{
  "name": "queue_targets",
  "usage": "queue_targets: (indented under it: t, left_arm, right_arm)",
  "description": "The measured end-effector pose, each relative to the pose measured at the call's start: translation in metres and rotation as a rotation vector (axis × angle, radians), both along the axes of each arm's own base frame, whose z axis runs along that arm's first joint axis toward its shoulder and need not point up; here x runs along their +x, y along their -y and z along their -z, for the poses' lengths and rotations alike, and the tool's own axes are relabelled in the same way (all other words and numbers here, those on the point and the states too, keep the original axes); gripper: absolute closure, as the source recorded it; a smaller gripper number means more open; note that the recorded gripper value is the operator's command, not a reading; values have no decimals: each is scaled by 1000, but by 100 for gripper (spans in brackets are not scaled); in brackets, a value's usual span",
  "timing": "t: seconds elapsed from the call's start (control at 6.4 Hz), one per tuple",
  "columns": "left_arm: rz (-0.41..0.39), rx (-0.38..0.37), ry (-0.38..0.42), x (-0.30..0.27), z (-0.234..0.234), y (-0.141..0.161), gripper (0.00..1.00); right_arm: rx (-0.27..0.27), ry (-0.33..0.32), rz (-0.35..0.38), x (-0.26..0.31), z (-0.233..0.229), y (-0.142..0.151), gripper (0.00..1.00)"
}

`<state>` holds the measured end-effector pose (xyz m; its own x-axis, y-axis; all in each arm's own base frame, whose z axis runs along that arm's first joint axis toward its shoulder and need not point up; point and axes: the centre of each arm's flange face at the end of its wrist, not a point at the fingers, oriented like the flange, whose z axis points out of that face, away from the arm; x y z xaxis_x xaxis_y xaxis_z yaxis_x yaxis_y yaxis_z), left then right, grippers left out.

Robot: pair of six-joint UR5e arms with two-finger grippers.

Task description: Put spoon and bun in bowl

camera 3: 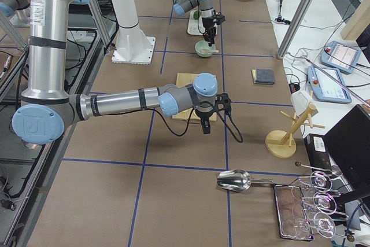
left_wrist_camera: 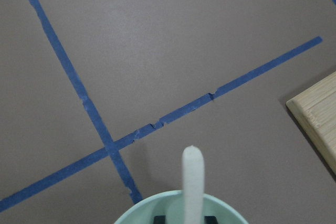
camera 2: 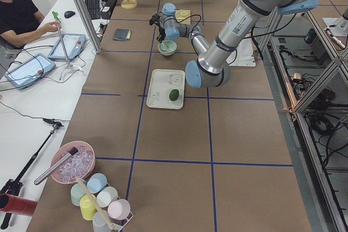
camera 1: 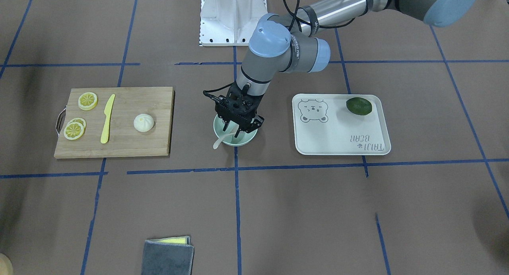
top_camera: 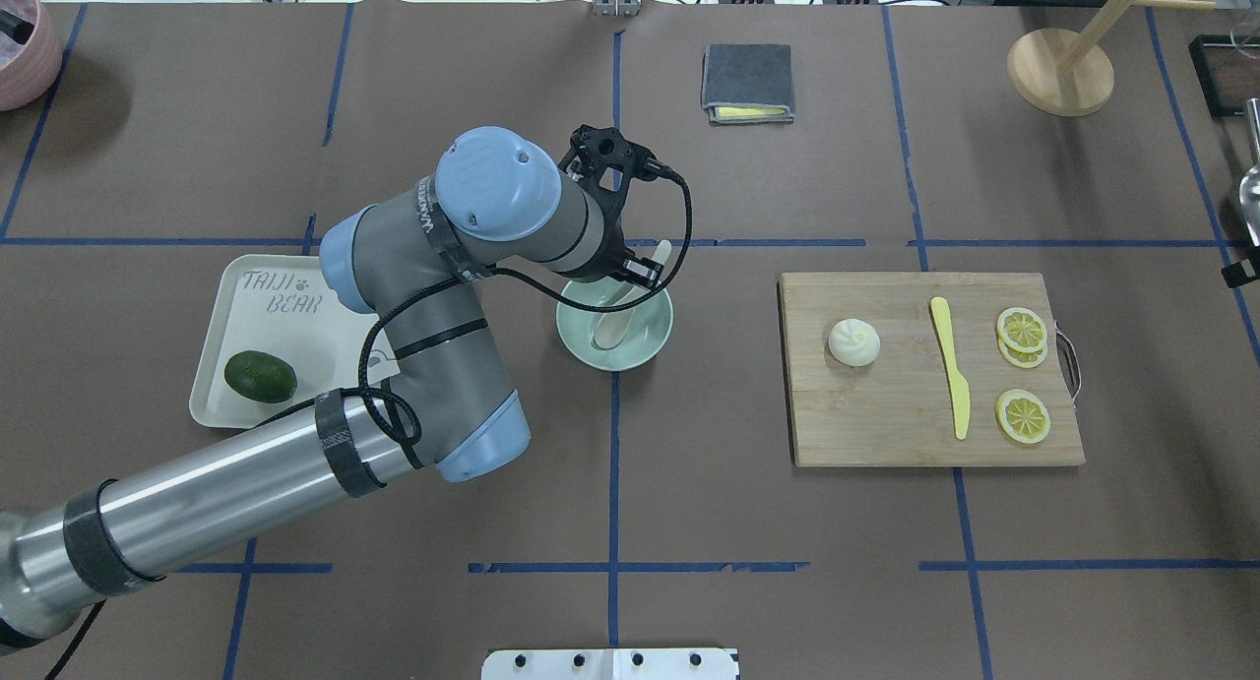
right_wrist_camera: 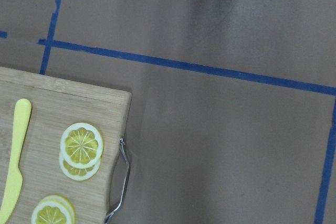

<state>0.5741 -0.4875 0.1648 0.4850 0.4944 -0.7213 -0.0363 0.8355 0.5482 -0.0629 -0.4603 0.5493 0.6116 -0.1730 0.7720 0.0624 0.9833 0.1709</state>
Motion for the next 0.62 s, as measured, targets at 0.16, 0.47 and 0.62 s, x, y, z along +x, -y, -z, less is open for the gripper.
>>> queue_targets:
  t: [0.16,0.47,0.62]
  left_arm:
    - [1,2,-6,-18,-10,-10,13]
    - [22,13,32,-71,-48,-11,13]
    - [32,48,61,-108,-71,-8,13]
  right_arm:
    - [-28,27,-22,-29,10,-1,0]
    - [-104,92,-109,-122,60,1,0]
    - [-150,109,-160,-184,96,2,0]
